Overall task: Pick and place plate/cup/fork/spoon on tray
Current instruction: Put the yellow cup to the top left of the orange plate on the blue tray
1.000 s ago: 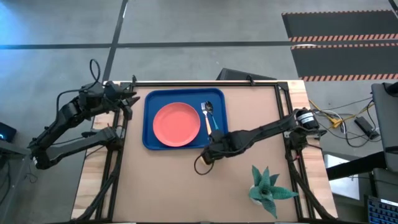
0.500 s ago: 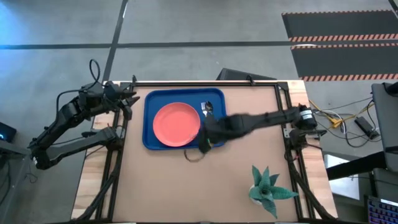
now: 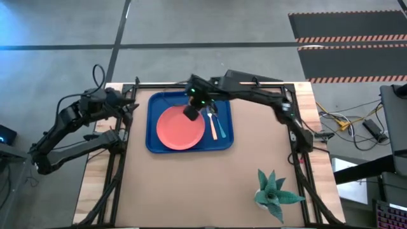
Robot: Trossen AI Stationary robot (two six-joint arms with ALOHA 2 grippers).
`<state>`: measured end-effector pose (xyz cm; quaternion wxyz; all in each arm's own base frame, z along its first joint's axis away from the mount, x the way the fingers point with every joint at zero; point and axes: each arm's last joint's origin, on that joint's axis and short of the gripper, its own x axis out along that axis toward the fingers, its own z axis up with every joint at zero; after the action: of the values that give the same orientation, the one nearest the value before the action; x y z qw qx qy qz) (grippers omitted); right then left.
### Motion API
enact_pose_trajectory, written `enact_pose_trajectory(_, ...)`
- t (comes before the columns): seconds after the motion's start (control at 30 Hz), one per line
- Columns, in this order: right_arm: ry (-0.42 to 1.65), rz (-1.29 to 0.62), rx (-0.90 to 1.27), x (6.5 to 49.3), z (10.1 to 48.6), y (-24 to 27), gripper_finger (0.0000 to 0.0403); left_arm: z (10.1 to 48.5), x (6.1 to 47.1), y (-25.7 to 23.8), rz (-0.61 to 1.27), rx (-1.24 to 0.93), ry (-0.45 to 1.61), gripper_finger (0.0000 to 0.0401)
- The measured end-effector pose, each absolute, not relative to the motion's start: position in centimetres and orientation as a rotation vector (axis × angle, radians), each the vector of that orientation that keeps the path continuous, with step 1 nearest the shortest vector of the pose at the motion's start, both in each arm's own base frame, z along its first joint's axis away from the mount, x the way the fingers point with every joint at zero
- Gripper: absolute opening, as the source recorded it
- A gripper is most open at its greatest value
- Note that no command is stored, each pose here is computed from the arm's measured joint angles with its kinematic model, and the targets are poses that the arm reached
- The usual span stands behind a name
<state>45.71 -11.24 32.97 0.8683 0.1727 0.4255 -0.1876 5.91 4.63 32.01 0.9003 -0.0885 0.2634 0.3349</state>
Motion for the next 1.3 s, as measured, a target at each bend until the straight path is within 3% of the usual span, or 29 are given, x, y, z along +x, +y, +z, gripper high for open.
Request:
enact_pose_trajectory(0.1, 0.855, -0.323, 0.397, 46.4, 31.5, -13.2, 0.0008, 32.1, 5.8, 4.6, 0.695, -0.181, 0.537, 0.0113)
enact_pose_trajectory(0.23, 0.921, -0.386, 0.391, 45.7, 30.7, -14.6, 0.0008, 32.0, 5.8, 4.6, 0.698, -0.182, 0.540, 0.0113)
enact_pose_trajectory(0.5, 0.953, -0.594, 0.281, 41.8, 35.2, -14.9, 0.0008, 31.9, 6.2, 4.8, 0.699, -0.185, 0.557, 0.0113)
enact_pose_trajectory(0.73, 1.035, -0.724, 0.305, 39.7, 35.6, -15.7, 0.0008, 31.9, 6.2, 4.9, 0.699, -0.187, 0.560, 0.0113)
enact_pose_trajectory(1.3, 0.988, -0.579, 0.396, 44.9, 28.7, -18.8, 0.0008, 31.9, 6.2, 4.9, 0.699, -0.187, 0.559, 0.0113)
